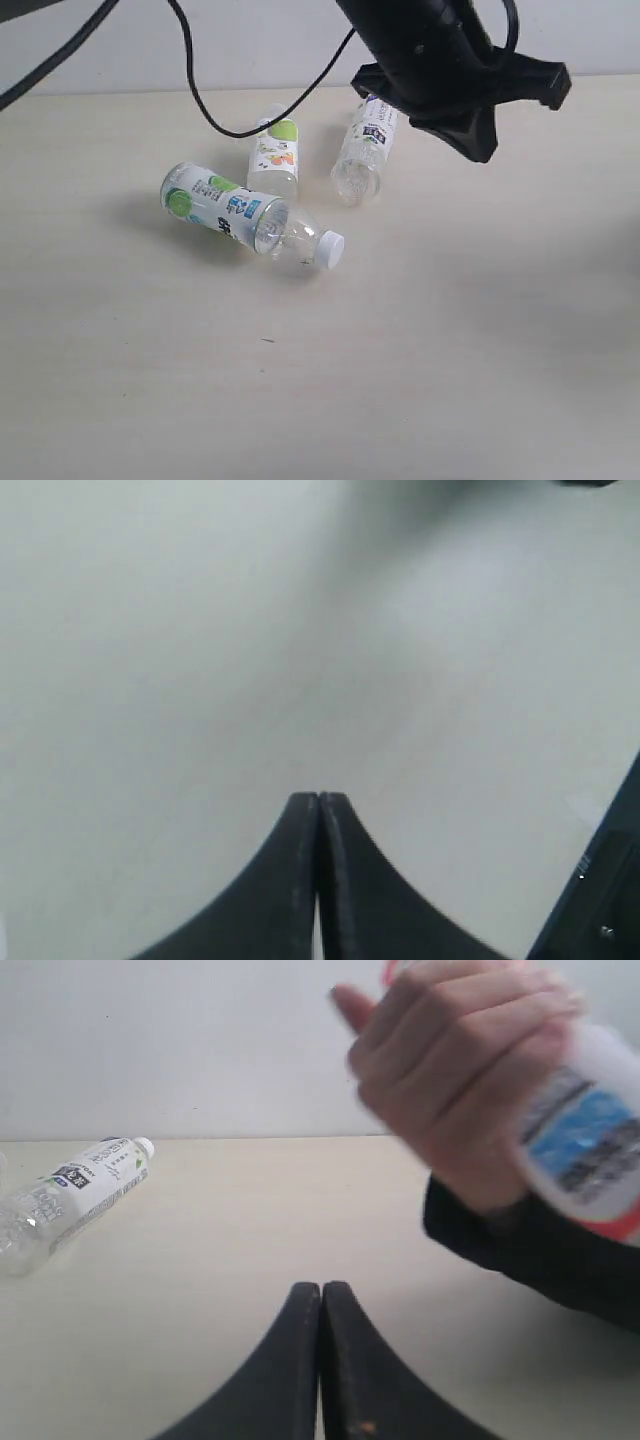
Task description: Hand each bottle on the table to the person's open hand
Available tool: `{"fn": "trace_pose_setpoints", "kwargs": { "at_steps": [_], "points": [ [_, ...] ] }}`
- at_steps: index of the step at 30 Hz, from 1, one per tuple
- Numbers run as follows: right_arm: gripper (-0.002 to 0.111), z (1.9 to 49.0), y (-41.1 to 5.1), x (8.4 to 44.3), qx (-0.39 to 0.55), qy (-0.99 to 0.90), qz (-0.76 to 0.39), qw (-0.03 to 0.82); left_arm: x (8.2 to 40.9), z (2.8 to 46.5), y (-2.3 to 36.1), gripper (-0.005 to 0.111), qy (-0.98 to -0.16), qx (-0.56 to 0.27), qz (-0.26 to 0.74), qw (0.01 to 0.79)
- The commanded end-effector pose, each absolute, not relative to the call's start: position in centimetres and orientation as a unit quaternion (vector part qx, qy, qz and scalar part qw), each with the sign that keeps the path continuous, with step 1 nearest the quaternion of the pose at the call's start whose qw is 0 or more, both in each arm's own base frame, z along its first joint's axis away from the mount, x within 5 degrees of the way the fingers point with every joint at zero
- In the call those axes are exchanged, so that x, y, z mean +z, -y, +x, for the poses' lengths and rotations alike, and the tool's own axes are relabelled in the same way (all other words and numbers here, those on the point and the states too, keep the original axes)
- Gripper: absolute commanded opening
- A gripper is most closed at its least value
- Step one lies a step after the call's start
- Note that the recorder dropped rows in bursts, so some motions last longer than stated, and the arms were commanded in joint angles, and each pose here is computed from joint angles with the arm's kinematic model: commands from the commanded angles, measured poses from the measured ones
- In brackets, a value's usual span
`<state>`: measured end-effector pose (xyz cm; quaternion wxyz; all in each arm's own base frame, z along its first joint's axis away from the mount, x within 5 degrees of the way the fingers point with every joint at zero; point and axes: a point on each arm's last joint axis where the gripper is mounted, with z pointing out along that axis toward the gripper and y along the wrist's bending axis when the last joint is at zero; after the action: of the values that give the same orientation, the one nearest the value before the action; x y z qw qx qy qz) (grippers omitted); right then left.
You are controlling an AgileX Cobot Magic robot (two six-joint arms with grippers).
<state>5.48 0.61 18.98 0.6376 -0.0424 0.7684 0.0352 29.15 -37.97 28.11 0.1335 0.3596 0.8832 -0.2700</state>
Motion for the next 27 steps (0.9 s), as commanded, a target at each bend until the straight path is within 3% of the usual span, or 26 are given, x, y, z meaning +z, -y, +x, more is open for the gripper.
{"fn": "trace_pose_setpoints", "kwargs": {
  "at_steps": [1, 7, 20, 27],
  "points": [
    [0.000, 5.5, -0.6, 18.9, 0.033, -0.767, -0.040, 0.640, 28.1, 28.3, 36.1, 0.001, -0.883, -0.255, 0.357, 0.165],
    [0.000, 5.5, -0.6, 18.9, 0.033, -0.767, -0.040, 0.640, 27.8, 26.8, 31.6, 0.001, -0.872, -0.243, 0.332, 0.265],
    [0.000, 5.5, -0.6, 18.9, 0.033, -0.767, -0.040, 0.640, 27.6, 22.3, 13.6, 0.001, -0.848, -0.207, 0.130, 0.470],
    [0.000, 5.5, -0.6, 18.9, 0.033, -0.767, -0.040, 0.640, 26.1, 17.4, 9.1, 0.001, -0.817, -0.180, 0.123, 0.534]
  ]
}}
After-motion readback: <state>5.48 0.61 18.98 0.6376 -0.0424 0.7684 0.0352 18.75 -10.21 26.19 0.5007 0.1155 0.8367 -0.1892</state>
